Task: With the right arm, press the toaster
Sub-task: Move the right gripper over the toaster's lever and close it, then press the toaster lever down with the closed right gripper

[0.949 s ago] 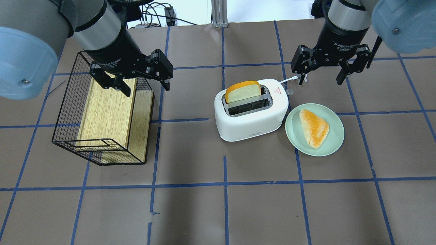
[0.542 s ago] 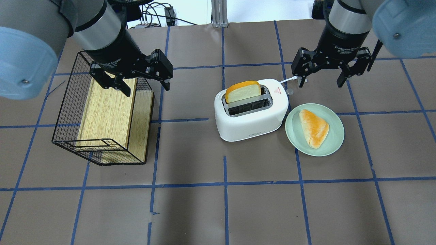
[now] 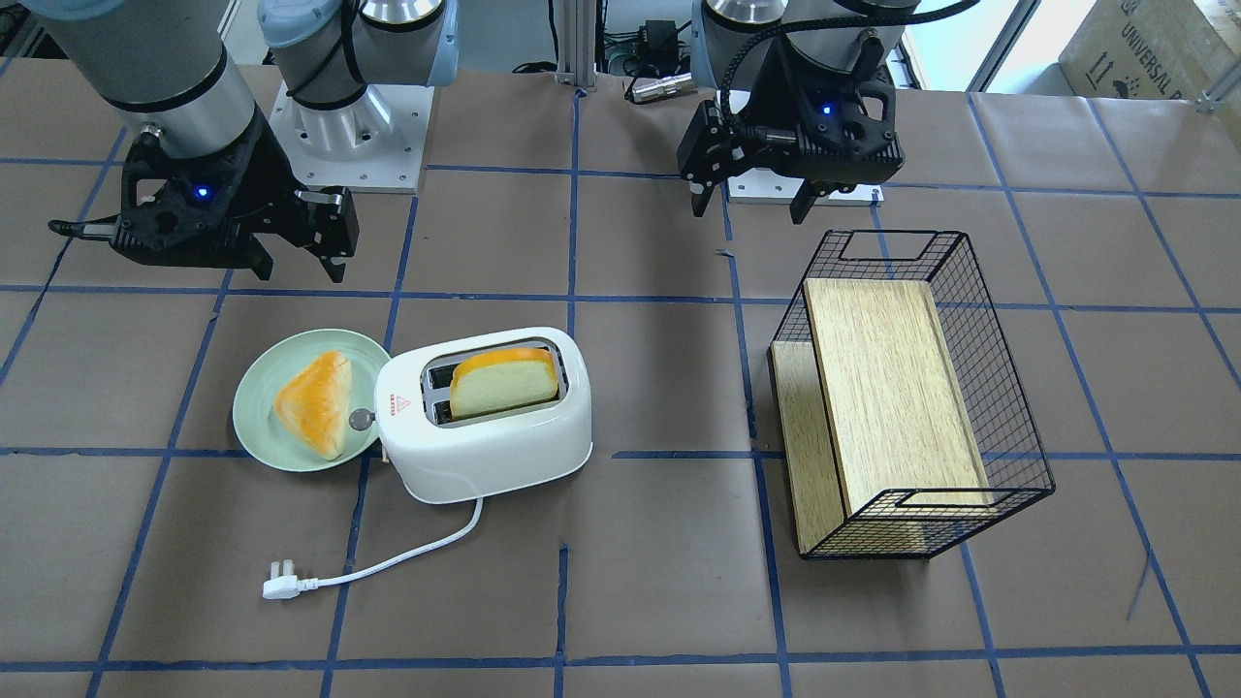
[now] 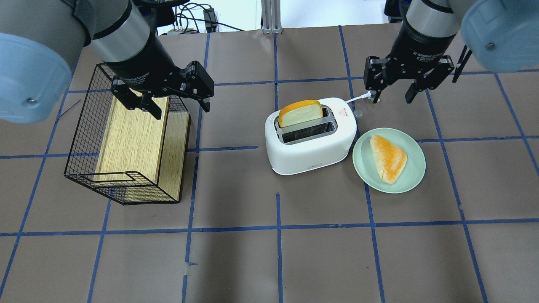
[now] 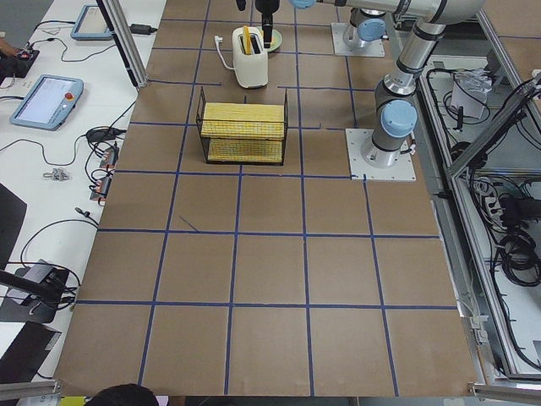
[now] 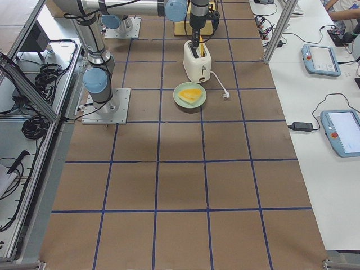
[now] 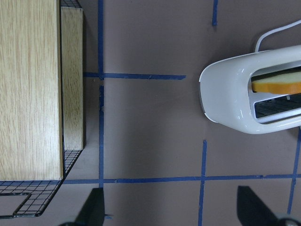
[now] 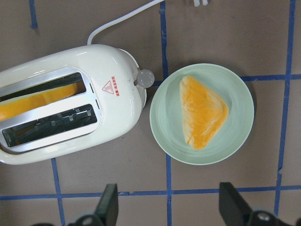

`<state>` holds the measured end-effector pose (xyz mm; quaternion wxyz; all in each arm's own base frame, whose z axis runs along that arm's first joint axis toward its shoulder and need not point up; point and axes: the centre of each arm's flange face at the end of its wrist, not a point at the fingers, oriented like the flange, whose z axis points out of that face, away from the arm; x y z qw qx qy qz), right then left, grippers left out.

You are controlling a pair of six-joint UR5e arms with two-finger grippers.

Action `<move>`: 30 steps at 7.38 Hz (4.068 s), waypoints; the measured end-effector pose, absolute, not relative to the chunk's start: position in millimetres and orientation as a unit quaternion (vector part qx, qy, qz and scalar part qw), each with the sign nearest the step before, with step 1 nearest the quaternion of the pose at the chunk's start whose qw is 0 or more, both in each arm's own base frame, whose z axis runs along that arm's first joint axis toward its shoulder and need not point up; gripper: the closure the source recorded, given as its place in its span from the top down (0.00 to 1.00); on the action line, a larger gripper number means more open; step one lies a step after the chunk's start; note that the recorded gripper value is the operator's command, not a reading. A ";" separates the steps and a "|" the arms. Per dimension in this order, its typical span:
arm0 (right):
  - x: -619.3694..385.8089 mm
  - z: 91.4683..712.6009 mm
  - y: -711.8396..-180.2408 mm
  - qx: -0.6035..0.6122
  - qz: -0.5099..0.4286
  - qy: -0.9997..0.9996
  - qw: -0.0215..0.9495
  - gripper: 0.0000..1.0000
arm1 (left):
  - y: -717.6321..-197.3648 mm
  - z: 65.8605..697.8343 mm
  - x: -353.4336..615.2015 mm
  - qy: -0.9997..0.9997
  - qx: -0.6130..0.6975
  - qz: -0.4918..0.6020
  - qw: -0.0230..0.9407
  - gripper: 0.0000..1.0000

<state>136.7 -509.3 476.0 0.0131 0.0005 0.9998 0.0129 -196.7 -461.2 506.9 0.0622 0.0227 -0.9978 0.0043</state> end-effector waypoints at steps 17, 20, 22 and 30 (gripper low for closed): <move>135.8 323.6 -576.5 -0.697 -0.002 0.717 0.006 0.15 | -461.2 507.2 -196.7 -0.998 0.023 0.005 0.062 1.00; 141.7 315.7 -572.8 -0.702 -0.009 0.712 0.002 0.16 | -461.2 507.2 -196.7 -0.998 0.023 0.005 0.062 1.00; 144.8 309.2 -572.7 -0.703 -0.007 0.711 0.007 0.17 | -461.2 507.0 -196.7 -0.998 0.023 0.004 0.062 1.00; 146.4 266.0 -571.5 -0.705 -0.005 0.709 0.009 0.18 | -461.2 506.9 -196.7 -0.998 0.023 0.004 0.062 1.00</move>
